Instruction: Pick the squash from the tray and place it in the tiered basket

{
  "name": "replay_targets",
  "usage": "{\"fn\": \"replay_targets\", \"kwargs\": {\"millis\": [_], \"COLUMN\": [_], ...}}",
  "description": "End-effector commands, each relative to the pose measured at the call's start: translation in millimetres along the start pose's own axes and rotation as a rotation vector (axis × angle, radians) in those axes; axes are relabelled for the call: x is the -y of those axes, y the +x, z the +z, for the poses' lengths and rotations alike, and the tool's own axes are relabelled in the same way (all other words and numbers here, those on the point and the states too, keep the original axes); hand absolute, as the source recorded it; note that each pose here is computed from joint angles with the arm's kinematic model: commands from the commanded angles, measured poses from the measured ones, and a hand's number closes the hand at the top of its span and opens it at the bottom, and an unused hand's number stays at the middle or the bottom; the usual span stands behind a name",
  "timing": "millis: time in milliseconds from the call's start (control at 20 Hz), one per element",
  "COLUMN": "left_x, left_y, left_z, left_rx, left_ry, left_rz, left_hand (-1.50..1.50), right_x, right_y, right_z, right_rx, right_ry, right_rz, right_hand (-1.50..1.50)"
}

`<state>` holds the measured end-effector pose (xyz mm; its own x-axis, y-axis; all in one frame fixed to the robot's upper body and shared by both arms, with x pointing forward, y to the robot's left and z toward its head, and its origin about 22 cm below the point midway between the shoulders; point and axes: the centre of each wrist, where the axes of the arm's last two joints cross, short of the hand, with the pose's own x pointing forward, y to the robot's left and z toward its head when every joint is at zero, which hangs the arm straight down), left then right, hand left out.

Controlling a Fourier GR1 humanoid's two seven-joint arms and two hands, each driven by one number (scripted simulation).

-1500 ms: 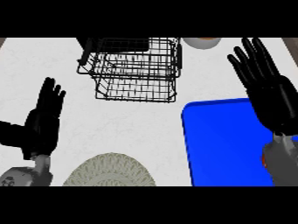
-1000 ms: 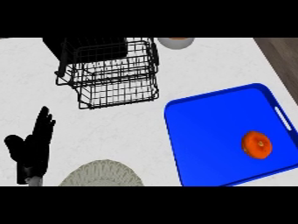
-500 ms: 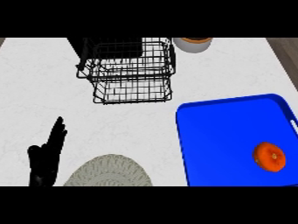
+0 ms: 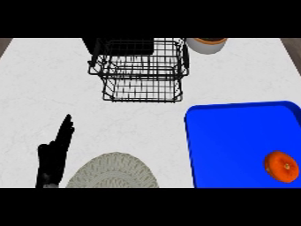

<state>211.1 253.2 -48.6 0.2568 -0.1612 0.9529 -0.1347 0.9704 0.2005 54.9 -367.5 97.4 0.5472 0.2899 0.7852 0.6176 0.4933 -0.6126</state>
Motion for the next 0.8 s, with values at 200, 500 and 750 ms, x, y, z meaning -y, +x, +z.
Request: {"fn": "replay_targets", "kwargs": {"millis": [200, 500, 750], "left_x": [8, 31, 5], "left_y": [12, -7, -8], "left_z": [-10, -6, -3], "left_rx": [0.014, -0.001, -0.001], "left_ry": [-0.031, -0.038, -0.027], "left_rz": [-0.007, -0.001, -0.003], "left_hand": [0.0, 0.0, 0.0], "right_x": [-4, -53, -89], "right_y": [65, 80, 74], "right_z": [24, 22, 0], "right_rx": [-0.131, -0.198, -0.221], "right_ry": [-0.062, -0.052, -0.02], "right_rz": [0.257, 0.355, 0.51], "right_hand": [-1.5, -1.5, -1.5]}}
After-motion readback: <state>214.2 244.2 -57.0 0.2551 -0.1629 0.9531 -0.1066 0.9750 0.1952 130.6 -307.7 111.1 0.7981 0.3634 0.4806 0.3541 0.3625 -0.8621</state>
